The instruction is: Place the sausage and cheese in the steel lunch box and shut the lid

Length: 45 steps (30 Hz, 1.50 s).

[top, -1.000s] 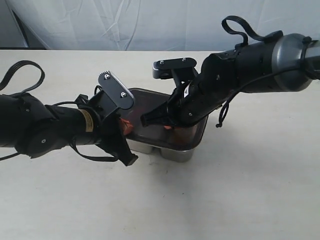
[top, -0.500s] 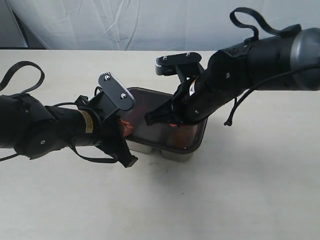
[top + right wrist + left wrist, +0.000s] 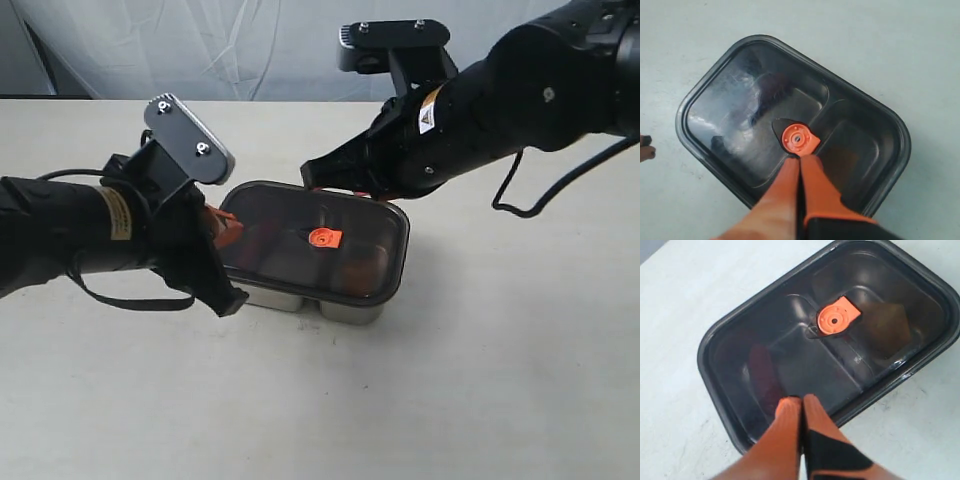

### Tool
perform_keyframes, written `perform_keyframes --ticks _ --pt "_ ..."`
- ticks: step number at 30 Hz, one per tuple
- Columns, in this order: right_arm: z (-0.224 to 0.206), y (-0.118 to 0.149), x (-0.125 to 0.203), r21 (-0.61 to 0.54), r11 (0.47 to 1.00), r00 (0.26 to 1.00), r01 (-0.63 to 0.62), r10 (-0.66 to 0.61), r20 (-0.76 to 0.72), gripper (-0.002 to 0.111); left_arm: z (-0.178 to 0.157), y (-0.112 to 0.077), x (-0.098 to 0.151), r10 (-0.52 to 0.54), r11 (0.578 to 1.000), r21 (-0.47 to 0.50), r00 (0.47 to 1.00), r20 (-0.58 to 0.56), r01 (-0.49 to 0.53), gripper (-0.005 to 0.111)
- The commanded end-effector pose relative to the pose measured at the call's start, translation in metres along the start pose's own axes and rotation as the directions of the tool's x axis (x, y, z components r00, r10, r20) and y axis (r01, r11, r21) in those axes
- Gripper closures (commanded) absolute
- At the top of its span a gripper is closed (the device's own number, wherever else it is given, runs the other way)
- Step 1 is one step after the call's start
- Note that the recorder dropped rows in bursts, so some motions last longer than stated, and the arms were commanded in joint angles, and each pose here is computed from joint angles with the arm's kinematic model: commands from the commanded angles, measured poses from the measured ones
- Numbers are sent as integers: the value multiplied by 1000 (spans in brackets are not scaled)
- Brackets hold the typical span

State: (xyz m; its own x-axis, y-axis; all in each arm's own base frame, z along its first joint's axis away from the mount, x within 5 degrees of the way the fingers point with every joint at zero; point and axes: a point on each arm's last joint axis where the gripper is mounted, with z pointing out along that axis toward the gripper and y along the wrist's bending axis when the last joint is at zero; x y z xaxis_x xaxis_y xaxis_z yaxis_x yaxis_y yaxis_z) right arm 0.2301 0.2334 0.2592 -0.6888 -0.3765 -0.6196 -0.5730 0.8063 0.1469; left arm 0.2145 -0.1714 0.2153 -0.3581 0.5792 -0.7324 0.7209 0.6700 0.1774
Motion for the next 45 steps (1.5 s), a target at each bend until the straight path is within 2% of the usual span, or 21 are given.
perform_keyframes --ticks 1,4,7,14,20,26,29,34,45 --pt "-19 -1 0 10 1000 1000 -11 11 7 108 -23 1 -2 -19 1000 -7 1000 -16 18 106" --pt "-38 0 -1 3 1000 999 -22 22 35 108 -39 2 -2 -49 999 -7 998 -28 49 106" --pt "-60 0 -1 1 1000 998 -25 25 60 108 -60 2 -5 -87 996 -6 996 9 88 107" --pt "-105 -7 23 -6 1000 991 -31 31 129 108 -130 1 -2 -159 986 -6 961 225 165 107" --pt "-121 -21 68 30 999 989 -9 4 147 108 -195 -2 21 -161 982 -24 895 416 188 107" --pt "-124 -28 99 33 999 992 -12 8 125 108 -237 -7 52 -135 981 -58 859 493 187 107" --pt "-121 -28 108 16 999 995 -48 47 87 108 -250 -8 65 -106 980 -92 853 511 177 107" --pt "-121 -27 110 0 998 995 -70 70 74 108 -256 -12 79 -142 979 -65 869 473 195 107" --pt "-121 -26 110 -1 997 995 -72 72 76 108 -256 -12 81 -141 978 -69 875 463 194 107"
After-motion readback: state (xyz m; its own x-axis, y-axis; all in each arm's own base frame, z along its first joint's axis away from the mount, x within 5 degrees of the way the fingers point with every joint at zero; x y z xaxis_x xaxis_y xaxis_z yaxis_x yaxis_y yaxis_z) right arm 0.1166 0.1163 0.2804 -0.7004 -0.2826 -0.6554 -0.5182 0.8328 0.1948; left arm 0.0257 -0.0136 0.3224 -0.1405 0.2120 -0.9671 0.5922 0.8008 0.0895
